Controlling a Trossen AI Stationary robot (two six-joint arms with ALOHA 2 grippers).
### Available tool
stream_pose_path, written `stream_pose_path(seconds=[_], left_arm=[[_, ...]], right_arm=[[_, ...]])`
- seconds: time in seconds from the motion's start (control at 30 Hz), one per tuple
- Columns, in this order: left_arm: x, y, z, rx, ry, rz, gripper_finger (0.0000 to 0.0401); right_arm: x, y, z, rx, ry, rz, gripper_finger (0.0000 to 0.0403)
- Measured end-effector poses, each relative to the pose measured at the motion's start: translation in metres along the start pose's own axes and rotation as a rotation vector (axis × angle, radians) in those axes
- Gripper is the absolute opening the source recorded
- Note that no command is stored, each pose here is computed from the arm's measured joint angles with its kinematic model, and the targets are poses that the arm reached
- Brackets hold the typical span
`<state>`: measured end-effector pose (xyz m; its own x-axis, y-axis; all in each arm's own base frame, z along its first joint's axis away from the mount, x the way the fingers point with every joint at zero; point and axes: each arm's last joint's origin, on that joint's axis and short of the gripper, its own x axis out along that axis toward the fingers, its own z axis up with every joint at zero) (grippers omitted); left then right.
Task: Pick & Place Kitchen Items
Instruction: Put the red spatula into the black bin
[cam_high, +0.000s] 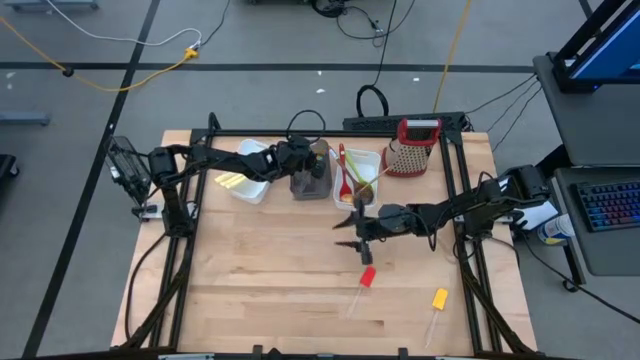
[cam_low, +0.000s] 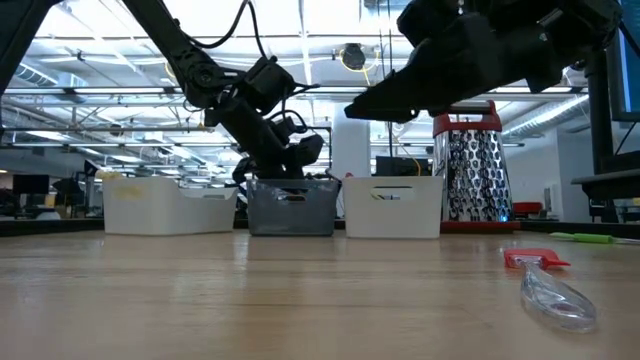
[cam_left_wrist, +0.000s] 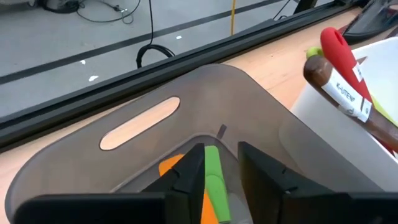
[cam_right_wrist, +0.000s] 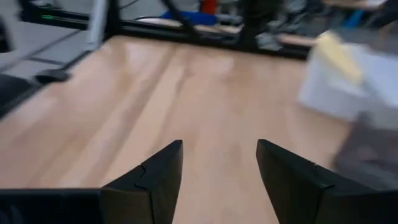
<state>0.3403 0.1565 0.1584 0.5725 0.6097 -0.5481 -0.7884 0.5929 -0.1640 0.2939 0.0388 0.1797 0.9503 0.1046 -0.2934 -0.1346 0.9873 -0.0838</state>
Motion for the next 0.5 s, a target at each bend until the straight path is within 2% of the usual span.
stream_pose_path(seconds=[0.17, 0.37, 0.5], left_arm=[[0.0, -0.001, 0.0, 0.021, 0.001, -0.004, 0.0116], [0.0, -0.001, 0.0, 0.027, 0.001, -0.004, 0.0118], [0.0, -0.001, 0.0, 0.043, 0.001, -0.004, 0.0118]], right_arm=[[0.0, 0.007, -0.005, 0.038, 0.045, 0.131, 0.0227], [-0.004, 0.021, -0.019, 0.067, 0.203, 0.364, 0.0239], [-0.008, 0.031, -0.028, 0.043, 0.273, 0.418, 0.0236]])
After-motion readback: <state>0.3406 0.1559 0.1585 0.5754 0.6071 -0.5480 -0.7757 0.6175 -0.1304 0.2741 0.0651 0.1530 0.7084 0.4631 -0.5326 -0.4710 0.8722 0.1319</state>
